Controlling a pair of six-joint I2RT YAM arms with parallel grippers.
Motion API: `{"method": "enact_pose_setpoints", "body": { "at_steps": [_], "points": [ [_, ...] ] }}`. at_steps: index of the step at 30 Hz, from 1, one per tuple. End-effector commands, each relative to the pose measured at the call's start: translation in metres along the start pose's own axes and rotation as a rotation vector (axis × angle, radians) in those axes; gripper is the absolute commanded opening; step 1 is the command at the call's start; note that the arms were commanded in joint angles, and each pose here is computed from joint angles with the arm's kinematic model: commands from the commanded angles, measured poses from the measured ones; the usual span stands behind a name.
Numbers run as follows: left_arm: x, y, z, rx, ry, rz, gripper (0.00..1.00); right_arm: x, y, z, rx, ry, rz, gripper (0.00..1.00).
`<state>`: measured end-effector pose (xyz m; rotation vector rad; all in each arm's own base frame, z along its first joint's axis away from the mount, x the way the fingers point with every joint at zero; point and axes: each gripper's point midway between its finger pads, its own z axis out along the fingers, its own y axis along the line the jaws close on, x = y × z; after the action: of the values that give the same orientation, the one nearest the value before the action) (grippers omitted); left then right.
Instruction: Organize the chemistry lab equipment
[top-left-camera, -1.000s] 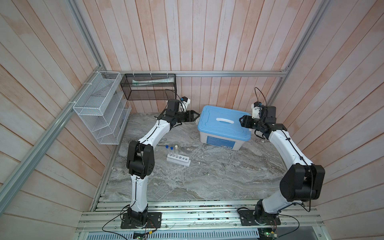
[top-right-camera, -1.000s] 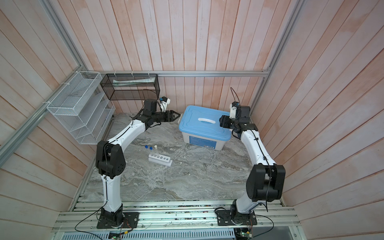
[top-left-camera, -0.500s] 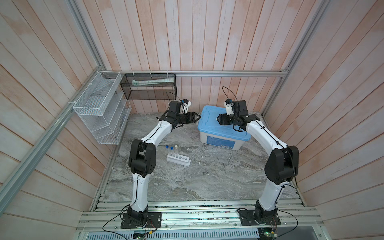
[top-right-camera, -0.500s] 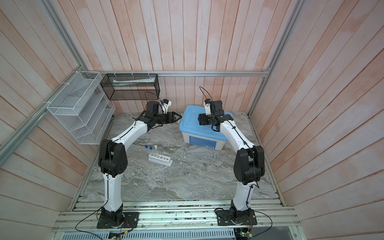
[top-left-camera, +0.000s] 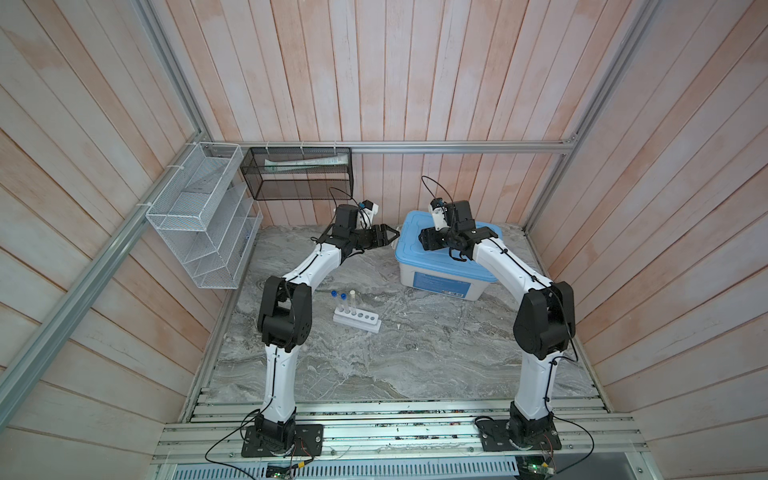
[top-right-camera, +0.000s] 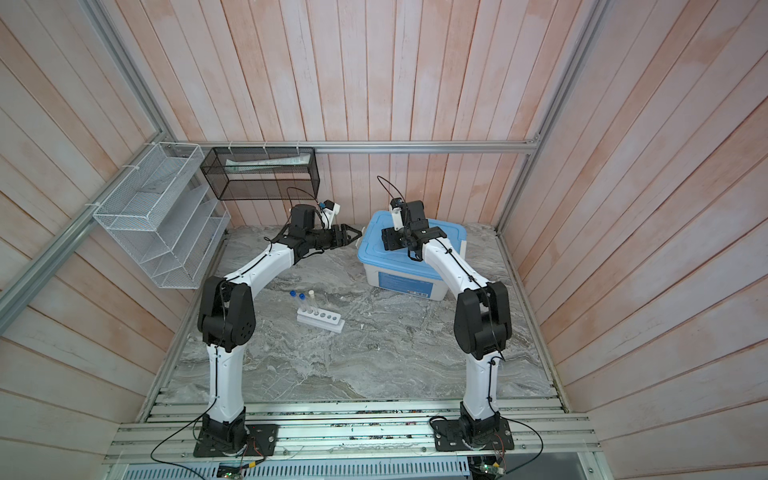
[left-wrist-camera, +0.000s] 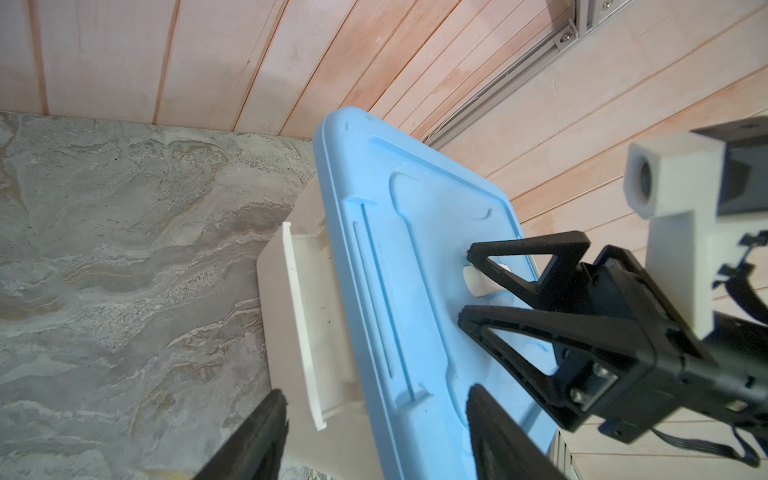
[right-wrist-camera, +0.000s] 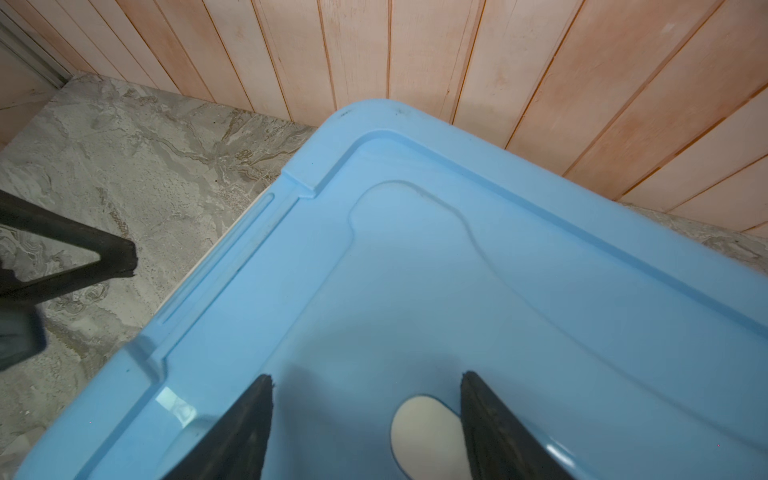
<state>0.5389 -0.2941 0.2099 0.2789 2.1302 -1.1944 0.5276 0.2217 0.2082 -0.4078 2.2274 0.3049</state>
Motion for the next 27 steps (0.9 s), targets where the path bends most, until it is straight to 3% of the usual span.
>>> {"method": "enact_pose_setpoints", "body": {
  "at_steps": [1,16,27],
  "points": [
    [-0.001,0.001,0.006,0.044,-0.008,0.002,0.72,0.035,0.000,0.019,0.017,0.097,-0.008,0.71],
    [-0.004,0.005,0.021,0.102,-0.008,-0.038,0.76,0.088,0.010,0.029,0.000,0.187,0.002,0.71],
    [-0.003,0.015,0.041,0.140,0.008,-0.086,0.78,0.094,0.012,0.027,-0.005,0.200,0.009,0.71]
  ]
}}
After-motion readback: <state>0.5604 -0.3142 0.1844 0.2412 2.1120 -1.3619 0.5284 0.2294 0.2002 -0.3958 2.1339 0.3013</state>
